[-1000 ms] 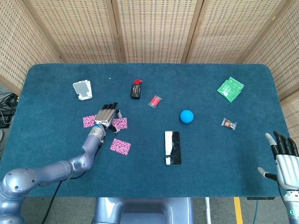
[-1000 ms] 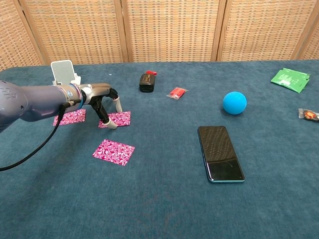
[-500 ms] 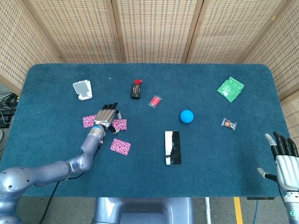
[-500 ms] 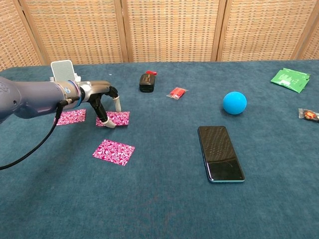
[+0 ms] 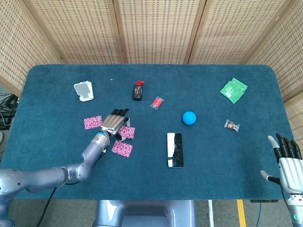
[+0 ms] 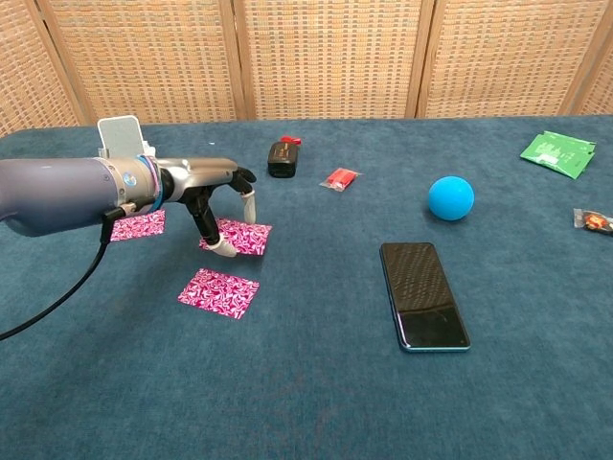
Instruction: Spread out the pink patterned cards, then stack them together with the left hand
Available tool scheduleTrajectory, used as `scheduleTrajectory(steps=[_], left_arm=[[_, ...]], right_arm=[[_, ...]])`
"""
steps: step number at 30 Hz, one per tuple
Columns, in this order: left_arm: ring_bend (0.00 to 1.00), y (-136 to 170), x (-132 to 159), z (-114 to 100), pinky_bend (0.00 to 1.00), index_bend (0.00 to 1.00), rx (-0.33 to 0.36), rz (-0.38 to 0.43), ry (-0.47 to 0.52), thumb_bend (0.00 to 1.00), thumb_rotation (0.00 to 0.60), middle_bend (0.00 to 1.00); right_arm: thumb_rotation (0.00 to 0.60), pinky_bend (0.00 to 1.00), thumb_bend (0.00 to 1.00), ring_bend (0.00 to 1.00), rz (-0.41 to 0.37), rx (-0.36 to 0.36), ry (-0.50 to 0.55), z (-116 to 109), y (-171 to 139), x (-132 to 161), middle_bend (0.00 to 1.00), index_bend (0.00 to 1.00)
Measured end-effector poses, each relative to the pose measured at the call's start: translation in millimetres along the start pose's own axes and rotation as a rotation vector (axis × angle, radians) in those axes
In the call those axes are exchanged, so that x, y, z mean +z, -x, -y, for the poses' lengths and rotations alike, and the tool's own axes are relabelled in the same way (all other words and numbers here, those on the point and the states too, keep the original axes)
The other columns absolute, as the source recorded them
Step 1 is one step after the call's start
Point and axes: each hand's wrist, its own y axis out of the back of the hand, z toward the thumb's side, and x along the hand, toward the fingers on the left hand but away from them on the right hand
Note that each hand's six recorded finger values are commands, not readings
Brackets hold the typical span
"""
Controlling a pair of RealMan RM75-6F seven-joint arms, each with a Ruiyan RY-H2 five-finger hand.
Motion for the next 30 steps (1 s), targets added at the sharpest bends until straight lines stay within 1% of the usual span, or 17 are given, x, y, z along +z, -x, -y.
scheduleTrajectory(steps=[6,12,16,23,30], left_arm=[[0.00,20,14,14,0.00,0.58,-0.023,0.099,-0.075,0.23,0.600,0.00],[0.00,38,12,32,0.00,0.56,-0.046,0.142,-0.120,0.23,0.600,0.00],[0.00,43,5,39,0.00,0.55,-0.053,0.132,-0.097,0.23,0.600,0.00],[0.00,41,-1,38,0.00,0.55,-0.045,0.104,-0.063,0.23,0.600,0.00],[0.00,43,-4,43,0.00,0.54,-0.070,0.081,-0.052,0.23,0.600,0.00]], right_arm=[[0.600,0.00,0.00,0.00,-0.003,-0.001,0.002,0,-1,1,0.00,0.00],[0.600,0.00,0.00,0.00,-0.009,0.000,0.006,-1,-2,2,0.00,0.00],[0.600,0.00,0.00,0.00,-0.012,-0.002,0.009,-2,-2,2,0.00,0.00],[0.600,0.00,0.00,0.00,-0.016,-0.003,0.016,-3,-3,3,0.00,0.00],[0.600,0.00,0.00,0.00,-0.021,-0.003,0.021,-4,-3,3,0.00,0.00]])
